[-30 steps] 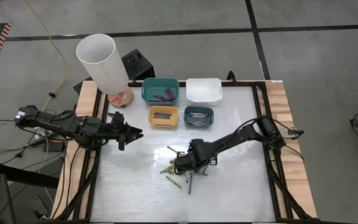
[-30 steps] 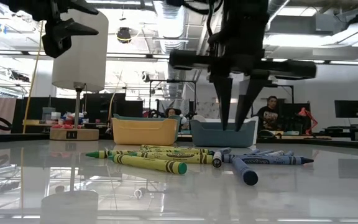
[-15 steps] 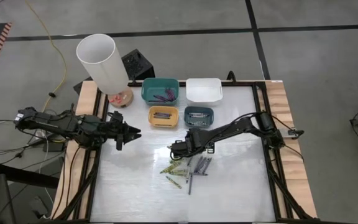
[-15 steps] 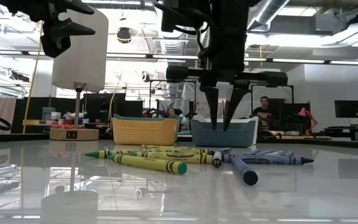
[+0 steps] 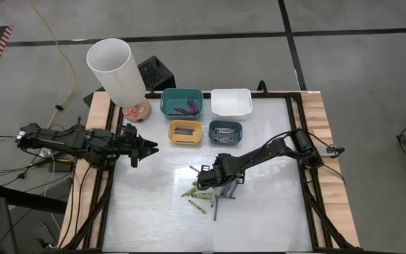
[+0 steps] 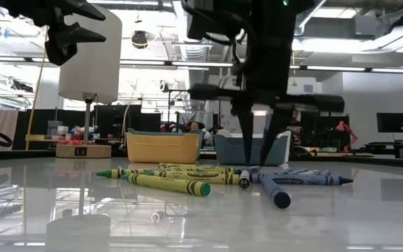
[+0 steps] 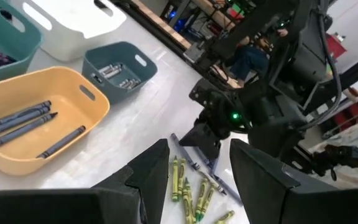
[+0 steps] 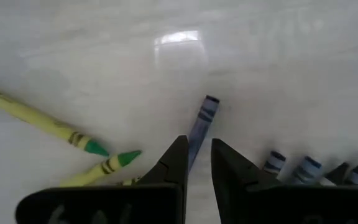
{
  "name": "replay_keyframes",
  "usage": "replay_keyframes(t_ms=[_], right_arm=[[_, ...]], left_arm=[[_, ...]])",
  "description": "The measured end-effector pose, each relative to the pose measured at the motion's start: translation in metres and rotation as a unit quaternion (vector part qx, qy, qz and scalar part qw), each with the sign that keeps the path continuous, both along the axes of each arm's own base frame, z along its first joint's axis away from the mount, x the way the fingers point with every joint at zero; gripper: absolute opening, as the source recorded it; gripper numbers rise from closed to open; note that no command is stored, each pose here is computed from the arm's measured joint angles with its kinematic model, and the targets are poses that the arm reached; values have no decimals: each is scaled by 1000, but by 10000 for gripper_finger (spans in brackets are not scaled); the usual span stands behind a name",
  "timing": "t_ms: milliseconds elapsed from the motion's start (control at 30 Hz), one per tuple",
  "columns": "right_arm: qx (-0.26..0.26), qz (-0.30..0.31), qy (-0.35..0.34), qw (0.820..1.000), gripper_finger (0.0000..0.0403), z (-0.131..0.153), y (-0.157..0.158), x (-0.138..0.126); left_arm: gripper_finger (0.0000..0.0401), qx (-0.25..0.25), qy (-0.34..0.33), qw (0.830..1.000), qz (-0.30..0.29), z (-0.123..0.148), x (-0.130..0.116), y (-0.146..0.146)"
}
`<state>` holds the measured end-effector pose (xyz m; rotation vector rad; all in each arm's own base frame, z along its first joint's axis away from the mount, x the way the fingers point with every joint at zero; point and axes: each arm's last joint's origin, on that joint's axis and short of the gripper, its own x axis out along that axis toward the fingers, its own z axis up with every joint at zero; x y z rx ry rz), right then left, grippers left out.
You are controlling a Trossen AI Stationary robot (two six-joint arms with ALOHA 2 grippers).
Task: Sort crayons
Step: Put the blue crayon into the yellow bin
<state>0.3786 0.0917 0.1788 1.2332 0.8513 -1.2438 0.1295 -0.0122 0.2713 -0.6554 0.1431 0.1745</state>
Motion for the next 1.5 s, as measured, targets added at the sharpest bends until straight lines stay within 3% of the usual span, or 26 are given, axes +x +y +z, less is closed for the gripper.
replay_keyframes(t_ms=[533, 767, 900, 1500], right_arm=[[33, 16, -9, 999, 64, -18, -1, 5], [30, 47, -6, 998, 10, -19, -6, 7], [26, 61, -4, 998, 7, -18, -10, 9], [-29, 155, 20, 987, 1, 21, -40, 17]], left_arm=[[160, -3, 13, 1000, -12, -2, 0, -1], [160, -3, 16, 1000, -12, -3, -1, -1], [160, -7, 15, 1000, -11, -3, -1, -1], [160, -27, 12, 999, 15, -3, 0, 1]])
